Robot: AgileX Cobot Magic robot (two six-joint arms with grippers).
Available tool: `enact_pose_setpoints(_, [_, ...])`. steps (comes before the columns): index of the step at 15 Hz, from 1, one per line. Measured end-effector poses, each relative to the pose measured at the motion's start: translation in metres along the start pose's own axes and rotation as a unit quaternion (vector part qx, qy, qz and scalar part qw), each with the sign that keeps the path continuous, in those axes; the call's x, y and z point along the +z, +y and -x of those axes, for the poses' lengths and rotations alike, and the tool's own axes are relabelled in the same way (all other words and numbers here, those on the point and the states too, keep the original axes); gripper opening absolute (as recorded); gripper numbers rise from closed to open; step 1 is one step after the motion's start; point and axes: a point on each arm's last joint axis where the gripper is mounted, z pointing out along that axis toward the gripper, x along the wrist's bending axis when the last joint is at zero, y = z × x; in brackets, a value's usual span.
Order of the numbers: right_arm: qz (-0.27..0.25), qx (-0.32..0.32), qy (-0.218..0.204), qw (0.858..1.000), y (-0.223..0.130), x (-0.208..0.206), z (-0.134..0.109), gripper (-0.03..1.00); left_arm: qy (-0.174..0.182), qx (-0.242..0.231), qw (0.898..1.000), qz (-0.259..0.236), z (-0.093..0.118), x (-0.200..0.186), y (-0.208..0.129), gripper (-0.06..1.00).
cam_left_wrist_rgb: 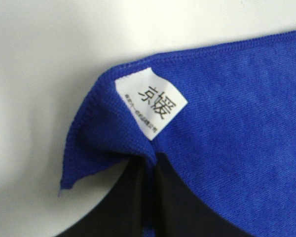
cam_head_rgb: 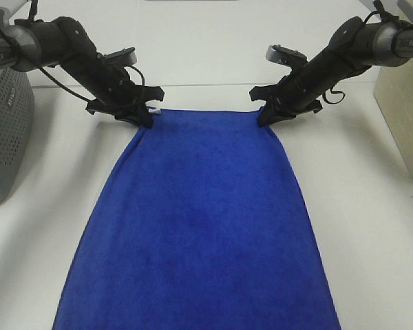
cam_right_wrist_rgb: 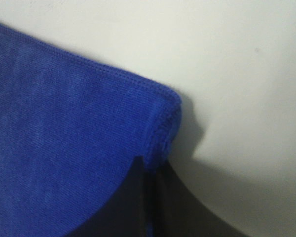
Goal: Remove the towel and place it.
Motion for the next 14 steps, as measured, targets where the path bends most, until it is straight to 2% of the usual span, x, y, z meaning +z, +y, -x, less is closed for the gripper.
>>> enact_pose_setpoints(4, [0.059, -0.065, -0.036, 0.996, 0.028, -0.015, 0.001, 0.01, 0.021, 0.008, 0.997, 0.069, -0.004, 0.000, 0.012, 0.01])
enact_pose_setpoints(7, [0.101, -0.098, -0.054, 0.989, 0.042, -0.024, 0.000, 0.01, 0.035, 0.011, 0.991, 0.128, -0.007, -0.002, 0.022, 0.01])
enact_pose_setpoints(11, [0.129, -0.117, -0.075, 0.982, 0.048, -0.024, 0.004, 0.01, 0.054, 0.036, 0.980, 0.186, -0.008, -0.005, 0.032, 0.01])
enact_pose_setpoints(14, [0.143, -0.131, -0.089, 0.977, 0.050, -0.022, 0.007, 0.01, 0.064, 0.056, 0.974, 0.208, -0.008, -0.006, 0.036, 0.01])
